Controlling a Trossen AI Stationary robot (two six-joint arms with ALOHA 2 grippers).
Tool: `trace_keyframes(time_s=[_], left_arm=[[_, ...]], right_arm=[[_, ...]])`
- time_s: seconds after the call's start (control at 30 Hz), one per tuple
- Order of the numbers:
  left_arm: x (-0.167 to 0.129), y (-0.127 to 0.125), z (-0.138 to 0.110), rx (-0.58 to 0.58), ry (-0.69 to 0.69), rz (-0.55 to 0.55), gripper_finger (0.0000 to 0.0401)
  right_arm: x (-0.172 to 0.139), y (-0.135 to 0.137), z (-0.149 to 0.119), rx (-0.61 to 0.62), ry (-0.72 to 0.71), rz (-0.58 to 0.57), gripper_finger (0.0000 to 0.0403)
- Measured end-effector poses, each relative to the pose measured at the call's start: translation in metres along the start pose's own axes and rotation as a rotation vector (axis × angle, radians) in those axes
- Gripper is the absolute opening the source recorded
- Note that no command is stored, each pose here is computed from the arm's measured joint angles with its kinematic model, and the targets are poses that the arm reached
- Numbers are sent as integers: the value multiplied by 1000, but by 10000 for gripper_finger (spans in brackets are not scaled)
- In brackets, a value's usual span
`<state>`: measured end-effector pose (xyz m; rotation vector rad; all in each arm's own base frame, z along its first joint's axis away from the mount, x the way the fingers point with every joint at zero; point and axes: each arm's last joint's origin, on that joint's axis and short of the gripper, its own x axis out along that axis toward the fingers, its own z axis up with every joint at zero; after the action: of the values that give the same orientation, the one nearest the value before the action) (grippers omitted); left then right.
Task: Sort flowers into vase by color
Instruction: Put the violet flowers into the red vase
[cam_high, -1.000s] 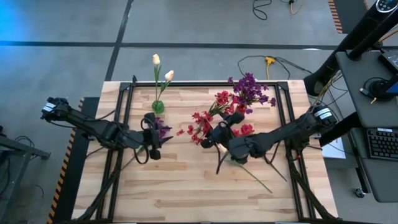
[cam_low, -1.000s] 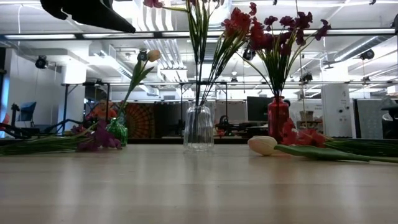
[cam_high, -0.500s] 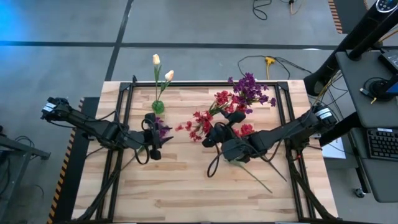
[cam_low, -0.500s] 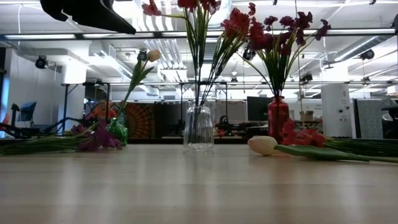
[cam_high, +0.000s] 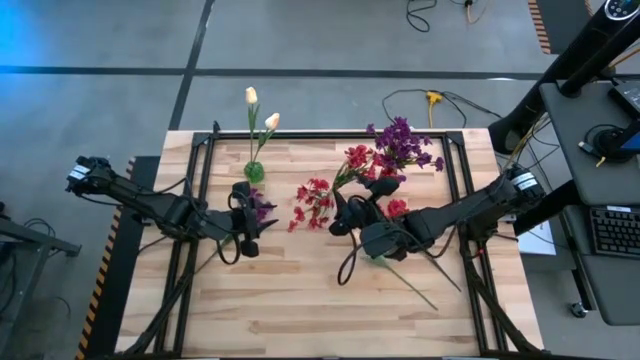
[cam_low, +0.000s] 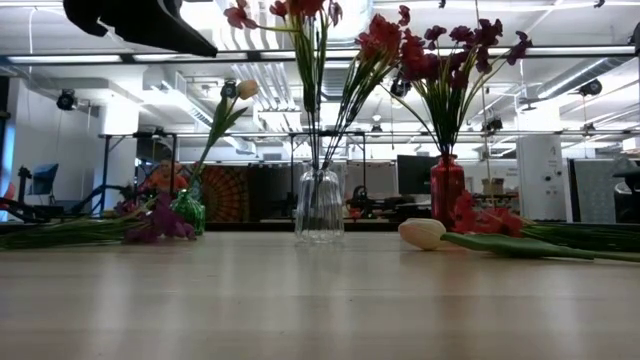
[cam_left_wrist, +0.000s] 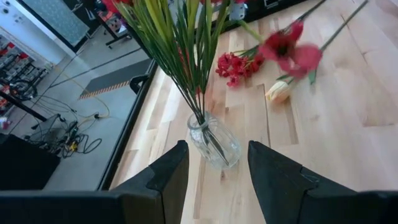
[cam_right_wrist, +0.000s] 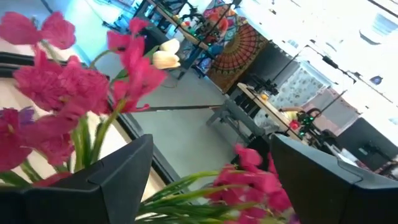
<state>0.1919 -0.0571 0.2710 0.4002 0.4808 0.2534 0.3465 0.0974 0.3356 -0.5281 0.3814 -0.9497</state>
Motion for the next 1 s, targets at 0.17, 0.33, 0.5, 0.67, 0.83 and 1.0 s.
trace_keyframes(time_s=[0.17,0.33,0.5,0.67,0.83,1.0], left_arm=[[0,0,-4,-52,38,-2,149],[-1,-1,-9,-214,86,-10,149],[-13,-2,-7,-426,277,-254,149],[-24,-5,-8,-610,420,-316,149],[-23,-10,-30,-778,618,-182,149],[-16,-21,-55,-894,883,-35,149]], right_arm=[[-22,-12,3,7,-20,6,315],[-52,-31,1,81,-46,81,315],[-70,-50,-15,176,-1,281,315],[-71,-56,-28,204,102,403,315],[-71,-47,-33,166,120,411,315],[-70,-45,-34,130,122,409,315]])
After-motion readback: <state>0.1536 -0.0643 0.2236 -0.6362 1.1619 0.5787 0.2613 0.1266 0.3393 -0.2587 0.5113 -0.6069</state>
